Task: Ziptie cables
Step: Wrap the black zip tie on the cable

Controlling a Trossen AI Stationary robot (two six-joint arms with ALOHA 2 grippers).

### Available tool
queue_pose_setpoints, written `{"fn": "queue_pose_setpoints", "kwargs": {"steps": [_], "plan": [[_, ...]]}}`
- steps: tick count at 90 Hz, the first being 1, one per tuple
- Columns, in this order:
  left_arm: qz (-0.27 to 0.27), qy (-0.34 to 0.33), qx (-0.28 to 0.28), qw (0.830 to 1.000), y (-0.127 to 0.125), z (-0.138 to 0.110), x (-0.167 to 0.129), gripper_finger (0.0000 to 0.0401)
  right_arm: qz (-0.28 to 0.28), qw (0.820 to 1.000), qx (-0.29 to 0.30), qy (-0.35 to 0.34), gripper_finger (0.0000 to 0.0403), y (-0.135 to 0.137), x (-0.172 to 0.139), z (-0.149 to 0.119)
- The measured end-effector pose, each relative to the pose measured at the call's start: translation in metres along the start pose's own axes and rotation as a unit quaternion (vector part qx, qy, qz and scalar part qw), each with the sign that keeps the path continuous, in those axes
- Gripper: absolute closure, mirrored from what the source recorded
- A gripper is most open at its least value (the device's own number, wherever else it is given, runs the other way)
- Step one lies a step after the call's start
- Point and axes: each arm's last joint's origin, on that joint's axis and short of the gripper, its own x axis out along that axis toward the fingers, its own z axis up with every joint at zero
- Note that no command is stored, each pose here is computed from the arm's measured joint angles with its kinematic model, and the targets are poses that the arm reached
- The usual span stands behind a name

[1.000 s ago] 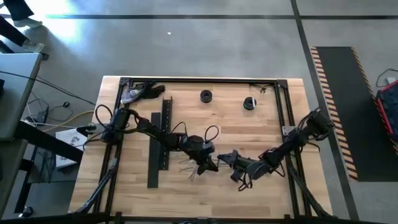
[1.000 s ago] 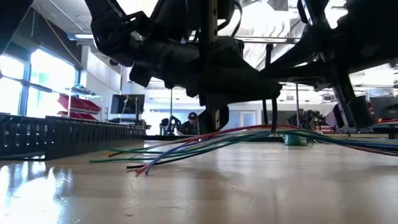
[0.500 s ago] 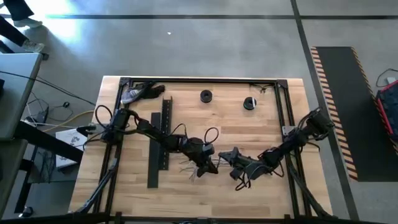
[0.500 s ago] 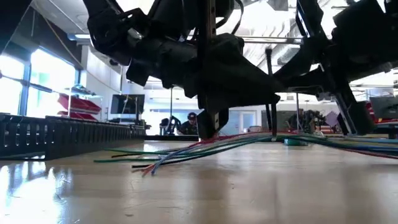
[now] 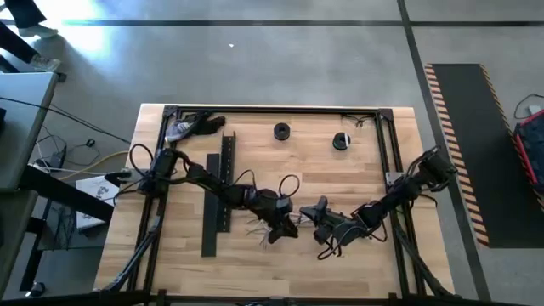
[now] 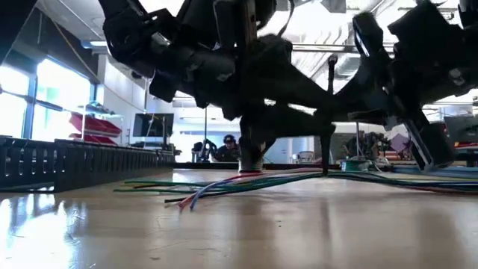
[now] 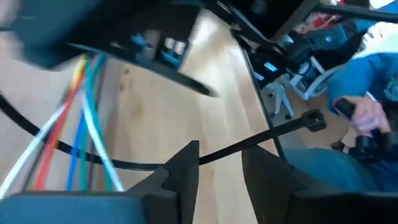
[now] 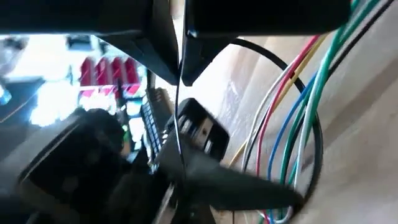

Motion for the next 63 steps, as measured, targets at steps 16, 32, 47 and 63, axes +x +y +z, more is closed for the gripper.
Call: {"fn": "queue_pose_setpoints", "kwargs": {"steps": [16, 32, 47, 63], "plan": [[0.013, -0.014, 0.055, 0.998, -0.012, -0.007, 0.004, 0.0302, 0.006, 0.999, 0.038, 0.012, 0.0403, 0.002, 0.000, -0.003], [0.053, -0.033, 0.115, 0.991, -0.023, -0.015, 0.008, 0.0299, 0.005, 0.999, 0.041, 0.012, 0.0403, 0.002, 0.000, -0.003], [0.082, -0.048, 0.139, 0.986, -0.027, -0.017, 0.010, 0.0324, 0.005, 0.999, 0.041, 0.012, 0.0403, 0.002, 0.000, -0.003], [0.091, -0.050, 0.153, 0.983, -0.026, -0.017, 0.009, 0.0366, 0.005, 0.999, 0.049, 0.013, 0.0403, 0.002, 0.000, -0.003]]}}
